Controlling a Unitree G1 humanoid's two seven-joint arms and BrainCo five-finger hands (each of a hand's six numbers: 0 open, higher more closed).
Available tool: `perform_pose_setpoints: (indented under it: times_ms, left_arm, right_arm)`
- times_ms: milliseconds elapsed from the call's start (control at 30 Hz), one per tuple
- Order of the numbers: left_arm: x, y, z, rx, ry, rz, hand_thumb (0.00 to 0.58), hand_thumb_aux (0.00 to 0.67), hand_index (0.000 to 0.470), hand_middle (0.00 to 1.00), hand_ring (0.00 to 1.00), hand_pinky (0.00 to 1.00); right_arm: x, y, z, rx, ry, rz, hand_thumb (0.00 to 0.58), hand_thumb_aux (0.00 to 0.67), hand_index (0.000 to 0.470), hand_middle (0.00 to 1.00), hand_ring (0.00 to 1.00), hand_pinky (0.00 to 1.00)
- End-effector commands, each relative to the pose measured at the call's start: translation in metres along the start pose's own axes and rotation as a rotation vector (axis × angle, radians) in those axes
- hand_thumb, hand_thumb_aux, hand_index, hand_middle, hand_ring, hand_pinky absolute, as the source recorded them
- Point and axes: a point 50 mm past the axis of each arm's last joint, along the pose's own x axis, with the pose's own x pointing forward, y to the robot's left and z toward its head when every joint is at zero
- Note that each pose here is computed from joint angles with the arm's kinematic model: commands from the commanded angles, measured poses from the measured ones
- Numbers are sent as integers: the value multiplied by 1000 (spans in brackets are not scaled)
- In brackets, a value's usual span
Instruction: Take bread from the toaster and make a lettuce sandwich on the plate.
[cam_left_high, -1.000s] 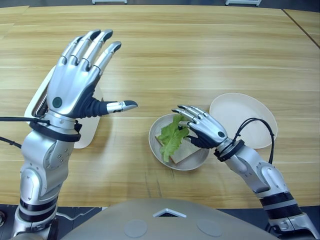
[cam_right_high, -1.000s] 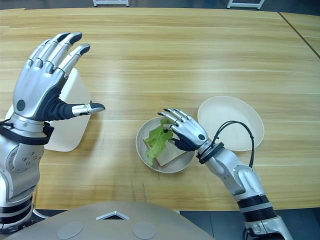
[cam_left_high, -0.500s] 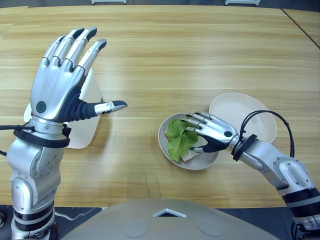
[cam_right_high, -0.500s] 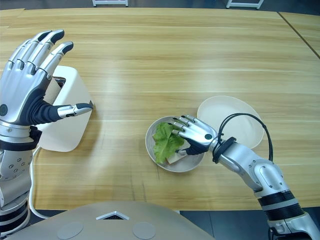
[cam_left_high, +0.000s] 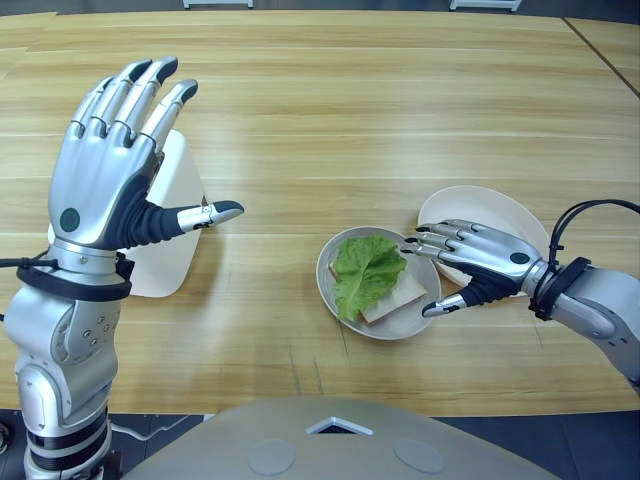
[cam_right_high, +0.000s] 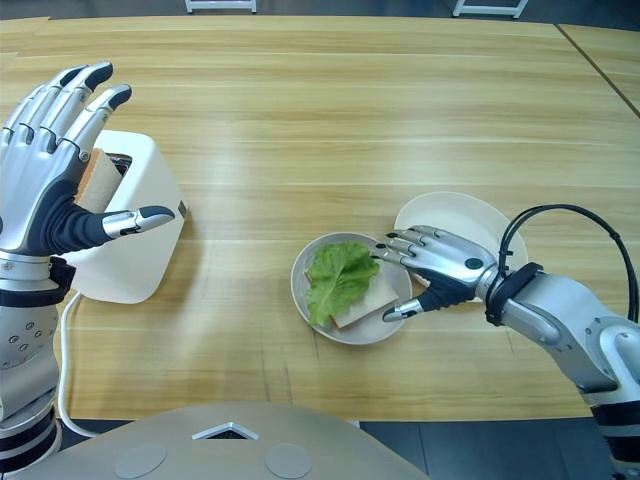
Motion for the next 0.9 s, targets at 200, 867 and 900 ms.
perform_pose_setpoints:
  times_ms: [200, 867, 900]
  left_arm:
    - [0, -5, 0, -21, 6, -15, 0, 0, 0, 0, 0, 0]
    - [3, -7, 3, -42, 0, -9, 0, 0, 0, 0, 0, 0]
    - [3, -7, 3, -42, 0, -10, 0, 0, 0, 0, 0, 0]
  right_arm:
    - [-19, 27, 15, 70, -88, 264, 0, 0, 0, 0, 0, 0]
    - [17, 44, 61, 182, -313, 343, 0, 0, 0, 0, 0, 0]
    - [21, 44, 65, 186, -331, 334, 0, 0, 0, 0, 0, 0]
